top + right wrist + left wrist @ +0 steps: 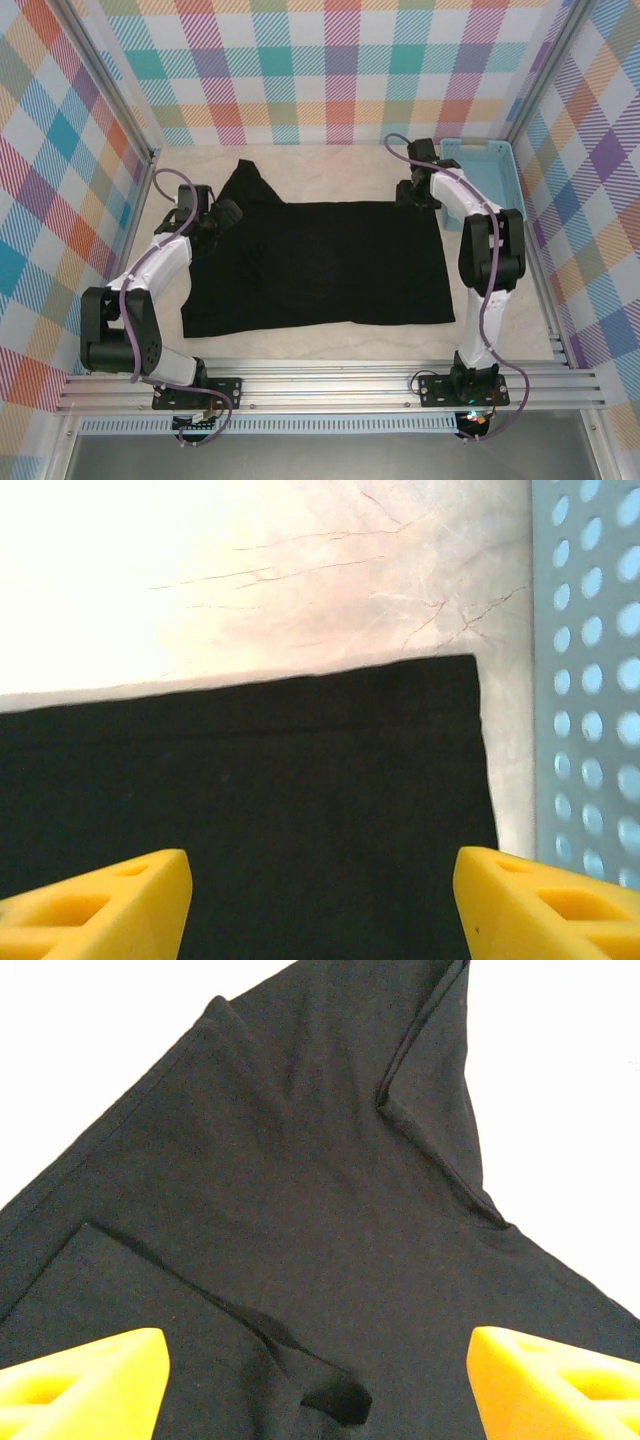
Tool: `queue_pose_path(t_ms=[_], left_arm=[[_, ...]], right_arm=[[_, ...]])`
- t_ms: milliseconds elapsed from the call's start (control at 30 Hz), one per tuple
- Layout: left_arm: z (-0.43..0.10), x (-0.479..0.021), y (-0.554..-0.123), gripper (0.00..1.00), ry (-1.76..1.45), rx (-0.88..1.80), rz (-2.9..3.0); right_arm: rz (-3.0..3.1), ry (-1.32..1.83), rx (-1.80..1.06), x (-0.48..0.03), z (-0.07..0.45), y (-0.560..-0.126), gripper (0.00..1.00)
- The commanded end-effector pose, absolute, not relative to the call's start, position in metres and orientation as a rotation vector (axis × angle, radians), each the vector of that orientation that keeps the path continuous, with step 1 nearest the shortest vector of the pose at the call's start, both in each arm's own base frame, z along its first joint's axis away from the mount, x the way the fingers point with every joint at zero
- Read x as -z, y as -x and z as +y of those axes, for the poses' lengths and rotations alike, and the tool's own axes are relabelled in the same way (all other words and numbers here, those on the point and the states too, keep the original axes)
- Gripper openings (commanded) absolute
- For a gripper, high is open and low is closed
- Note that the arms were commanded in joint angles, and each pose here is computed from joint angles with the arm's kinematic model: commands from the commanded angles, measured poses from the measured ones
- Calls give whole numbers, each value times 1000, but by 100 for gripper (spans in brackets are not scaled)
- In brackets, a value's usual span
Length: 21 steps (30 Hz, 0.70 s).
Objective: Fold the inside-out t-shirt
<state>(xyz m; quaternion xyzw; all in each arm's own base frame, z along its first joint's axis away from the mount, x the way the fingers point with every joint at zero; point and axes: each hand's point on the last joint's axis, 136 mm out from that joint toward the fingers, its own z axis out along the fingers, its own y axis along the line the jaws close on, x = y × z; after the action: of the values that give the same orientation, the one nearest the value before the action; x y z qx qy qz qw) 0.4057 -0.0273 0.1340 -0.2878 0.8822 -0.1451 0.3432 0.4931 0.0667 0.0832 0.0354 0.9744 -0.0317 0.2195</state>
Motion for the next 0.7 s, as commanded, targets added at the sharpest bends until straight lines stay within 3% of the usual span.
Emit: queue_pose_path(t_ms=[0,333,667], left_arm=[[-28,-150,-423,78,731,415,2237],[-30,-142,-425,78,708,405,2263],[-29,-133,-425,78,702,383,2281]], right_arm=[[2712,-55,153,-74,52,-505,68],[2793,57,284,-36,38,-525,66],[2919,13,148,-9,37,-523,67]])
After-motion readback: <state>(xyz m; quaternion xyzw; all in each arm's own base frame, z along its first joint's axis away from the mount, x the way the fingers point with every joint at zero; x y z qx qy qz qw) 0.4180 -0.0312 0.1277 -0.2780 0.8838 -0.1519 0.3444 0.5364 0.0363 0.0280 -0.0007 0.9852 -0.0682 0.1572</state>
